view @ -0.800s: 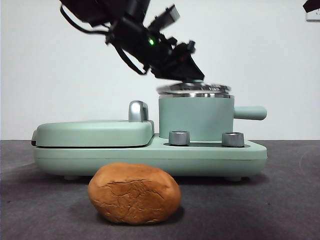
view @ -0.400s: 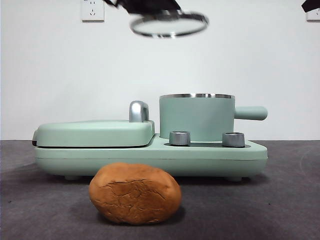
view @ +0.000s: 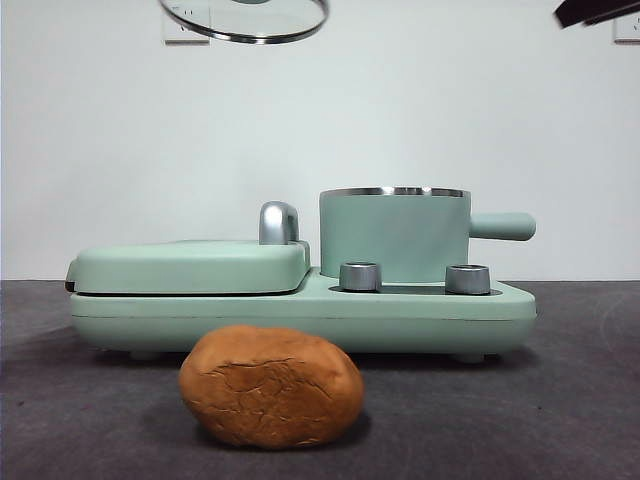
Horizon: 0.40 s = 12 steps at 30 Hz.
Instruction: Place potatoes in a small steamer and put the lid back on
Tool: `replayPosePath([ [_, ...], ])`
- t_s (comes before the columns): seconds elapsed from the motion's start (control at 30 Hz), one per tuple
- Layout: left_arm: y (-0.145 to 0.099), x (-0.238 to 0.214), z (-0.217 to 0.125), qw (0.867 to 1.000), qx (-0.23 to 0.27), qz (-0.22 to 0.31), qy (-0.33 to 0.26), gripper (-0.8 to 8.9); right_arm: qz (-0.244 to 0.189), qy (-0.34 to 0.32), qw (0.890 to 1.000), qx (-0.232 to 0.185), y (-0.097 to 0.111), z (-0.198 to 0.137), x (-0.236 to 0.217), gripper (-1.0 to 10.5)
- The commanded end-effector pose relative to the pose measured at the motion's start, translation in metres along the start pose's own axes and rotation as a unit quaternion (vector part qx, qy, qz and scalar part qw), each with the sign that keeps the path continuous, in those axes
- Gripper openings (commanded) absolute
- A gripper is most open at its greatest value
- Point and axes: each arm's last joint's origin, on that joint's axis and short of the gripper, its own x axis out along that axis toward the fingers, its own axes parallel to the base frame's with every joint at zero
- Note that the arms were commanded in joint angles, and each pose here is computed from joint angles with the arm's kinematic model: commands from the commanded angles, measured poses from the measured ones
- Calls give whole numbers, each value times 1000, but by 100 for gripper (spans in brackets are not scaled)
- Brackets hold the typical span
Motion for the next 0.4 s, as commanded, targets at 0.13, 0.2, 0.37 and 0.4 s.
replayPosePath([
  [0.13,-11,-36,-6,1000,3,12,-21,18,64,0,998,-5,11,7,15,297],
  [0.2,-16,-47,-16,1000,-8,16,-17,18,89,4,996,-8,17,8,21,298],
  [0.37,-32,-70,-48,999,-45,29,-6,18,157,36,987,-22,37,9,41,300],
  [0.4,-35,-74,-53,998,-51,30,-7,18,168,46,984,-25,41,9,45,302],
])
